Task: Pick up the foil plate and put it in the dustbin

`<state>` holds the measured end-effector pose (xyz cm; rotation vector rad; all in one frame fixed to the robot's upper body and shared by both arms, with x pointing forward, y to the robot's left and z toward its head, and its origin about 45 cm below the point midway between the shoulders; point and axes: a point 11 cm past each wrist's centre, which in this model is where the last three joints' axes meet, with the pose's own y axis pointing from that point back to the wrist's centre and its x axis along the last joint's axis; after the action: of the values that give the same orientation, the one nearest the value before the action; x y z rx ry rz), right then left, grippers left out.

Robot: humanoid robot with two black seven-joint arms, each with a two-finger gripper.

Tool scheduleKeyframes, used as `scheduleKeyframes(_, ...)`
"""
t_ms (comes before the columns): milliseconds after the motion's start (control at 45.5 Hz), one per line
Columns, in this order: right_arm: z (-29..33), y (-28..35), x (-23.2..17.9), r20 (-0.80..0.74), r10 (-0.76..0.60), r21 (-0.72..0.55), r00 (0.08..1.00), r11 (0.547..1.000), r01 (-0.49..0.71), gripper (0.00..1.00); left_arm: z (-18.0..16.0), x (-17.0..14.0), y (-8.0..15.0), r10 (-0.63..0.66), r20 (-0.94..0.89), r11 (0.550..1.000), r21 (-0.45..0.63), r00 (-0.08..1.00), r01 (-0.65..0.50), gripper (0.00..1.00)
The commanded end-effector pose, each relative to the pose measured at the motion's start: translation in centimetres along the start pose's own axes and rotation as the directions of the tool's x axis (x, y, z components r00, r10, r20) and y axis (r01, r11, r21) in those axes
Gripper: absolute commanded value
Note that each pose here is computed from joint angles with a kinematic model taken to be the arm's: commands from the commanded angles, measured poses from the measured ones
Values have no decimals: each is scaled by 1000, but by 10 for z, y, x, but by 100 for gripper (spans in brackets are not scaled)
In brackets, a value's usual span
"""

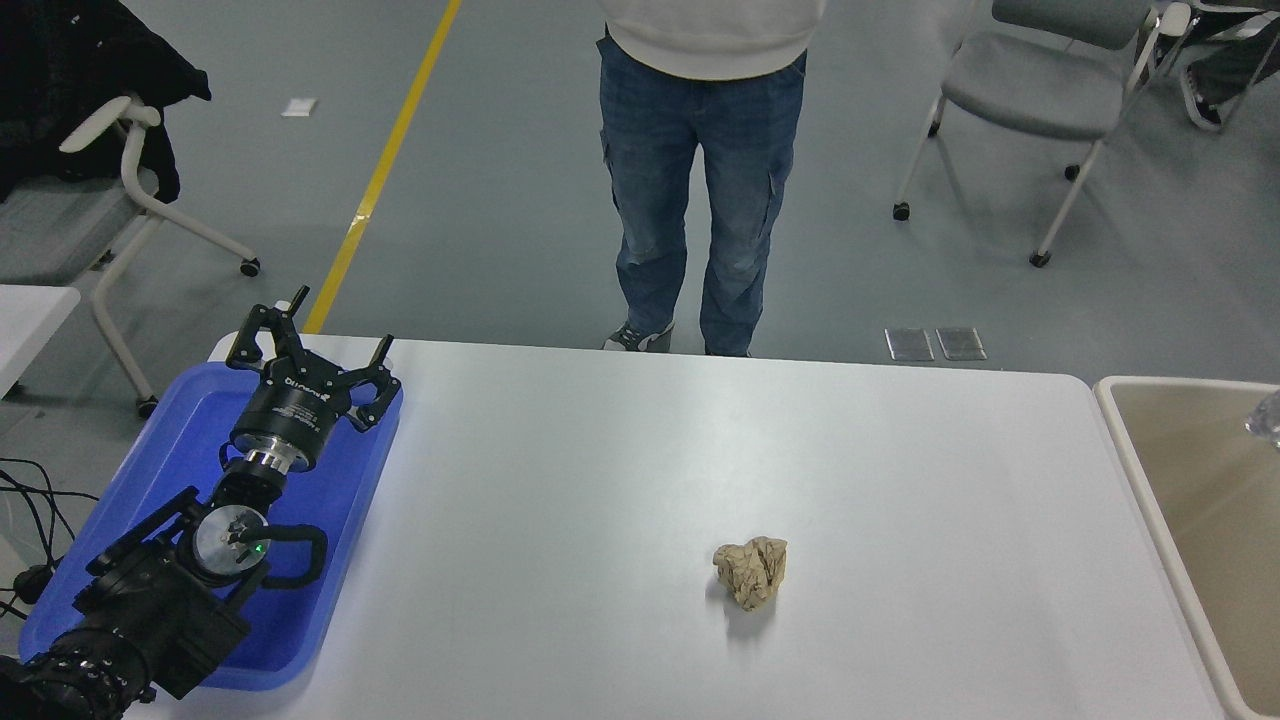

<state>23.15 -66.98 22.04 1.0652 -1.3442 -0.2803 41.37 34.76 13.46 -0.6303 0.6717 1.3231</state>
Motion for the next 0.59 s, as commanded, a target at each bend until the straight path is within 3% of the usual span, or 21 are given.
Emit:
scheduleKeyframes(0, 14, -49, -50, 69, 83, -24, 994, 996, -82, 0, 0, 0, 0, -1, 0, 1000, 0, 1000, 1, 100)
scheduleKeyframes(176, 28, -66, -74, 145, 148, -49, 978, 989, -143, 0, 0, 0, 0, -1, 0, 1000, 0, 1000, 1, 100)
scheduleKeyframes(571, 32, -76, -98, 107, 261, -82, 960, 964, -253, 0, 0, 0, 0, -1, 0, 1000, 0, 1000, 1, 100)
